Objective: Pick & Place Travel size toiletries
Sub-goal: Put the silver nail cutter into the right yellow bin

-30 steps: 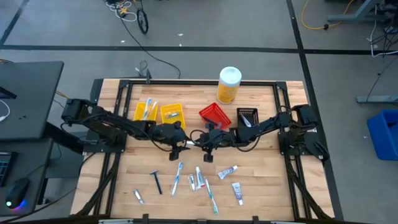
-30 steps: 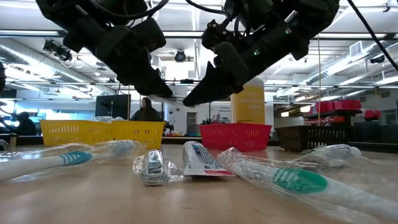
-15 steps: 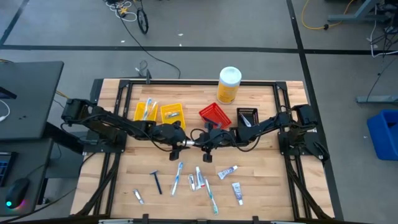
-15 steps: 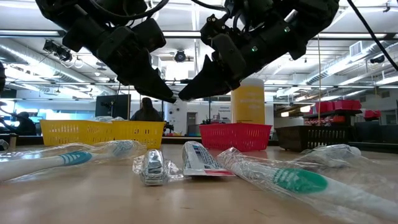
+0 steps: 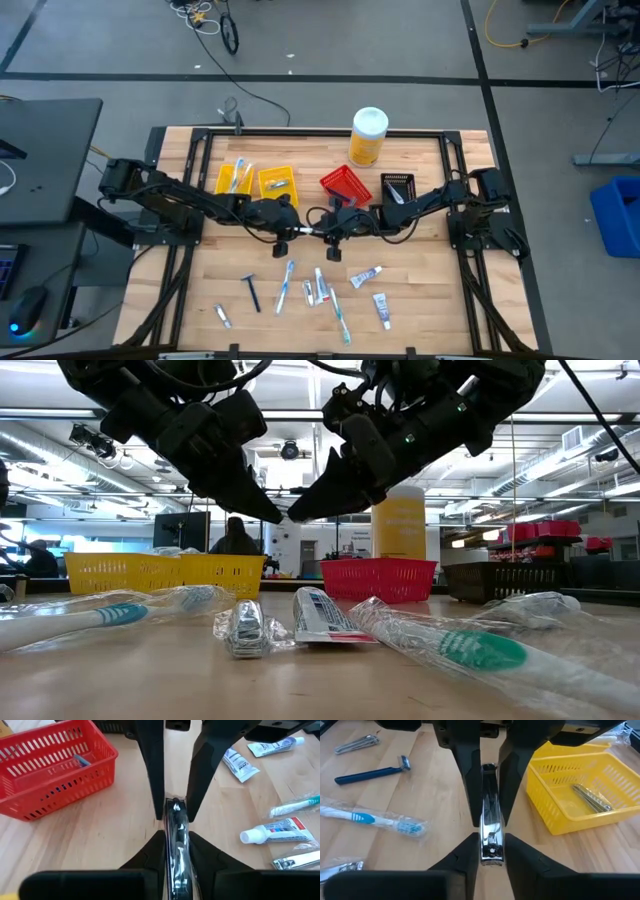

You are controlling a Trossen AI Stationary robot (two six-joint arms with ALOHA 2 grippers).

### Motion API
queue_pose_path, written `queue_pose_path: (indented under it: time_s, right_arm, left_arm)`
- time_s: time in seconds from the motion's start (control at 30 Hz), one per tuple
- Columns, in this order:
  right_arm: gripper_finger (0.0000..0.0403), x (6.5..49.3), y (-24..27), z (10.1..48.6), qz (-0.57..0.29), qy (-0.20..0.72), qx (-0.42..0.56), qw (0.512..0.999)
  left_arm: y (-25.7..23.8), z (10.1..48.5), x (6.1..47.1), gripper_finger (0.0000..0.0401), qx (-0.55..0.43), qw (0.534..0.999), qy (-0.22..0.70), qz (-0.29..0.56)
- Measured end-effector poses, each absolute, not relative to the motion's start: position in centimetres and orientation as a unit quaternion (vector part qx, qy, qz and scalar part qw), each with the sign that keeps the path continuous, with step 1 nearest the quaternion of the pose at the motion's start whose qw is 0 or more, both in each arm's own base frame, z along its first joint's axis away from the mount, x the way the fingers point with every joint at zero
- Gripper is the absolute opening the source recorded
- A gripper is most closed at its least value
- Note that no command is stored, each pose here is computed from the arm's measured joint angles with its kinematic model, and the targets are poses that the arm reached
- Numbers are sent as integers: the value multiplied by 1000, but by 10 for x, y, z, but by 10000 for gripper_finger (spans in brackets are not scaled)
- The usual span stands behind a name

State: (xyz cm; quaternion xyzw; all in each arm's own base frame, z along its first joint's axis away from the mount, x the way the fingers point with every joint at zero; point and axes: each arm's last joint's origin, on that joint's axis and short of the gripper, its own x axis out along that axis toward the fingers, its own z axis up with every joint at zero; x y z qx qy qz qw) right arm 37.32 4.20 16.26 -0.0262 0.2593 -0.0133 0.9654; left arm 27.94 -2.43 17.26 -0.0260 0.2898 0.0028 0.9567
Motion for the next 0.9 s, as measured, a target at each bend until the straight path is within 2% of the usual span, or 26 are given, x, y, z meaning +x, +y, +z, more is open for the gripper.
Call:
queue_pose_path:
  time_s: [0.23,0.47,0.6,0.73,0.9]
  right_arm:
    - [194,370,40,158,-42,286,-34,957]
    - [265,363,37,149,-101,336,-6,937]
    - [282,361,37,147,-103,347,-3,932]
    - [283,361,37,148,-103,345,-3,933]
    - [269,362,37,148,-102,341,-2,935]
  left_arm:
    - [-22,168,276,67,-35,948,314,39]
    - [-8,173,270,62,-42,933,324,152]
    - [3,194,260,68,-29,917,333,219]
    - [22,212,247,66,-75,885,346,303]
    - [42,201,243,65,-109,862,392,304]
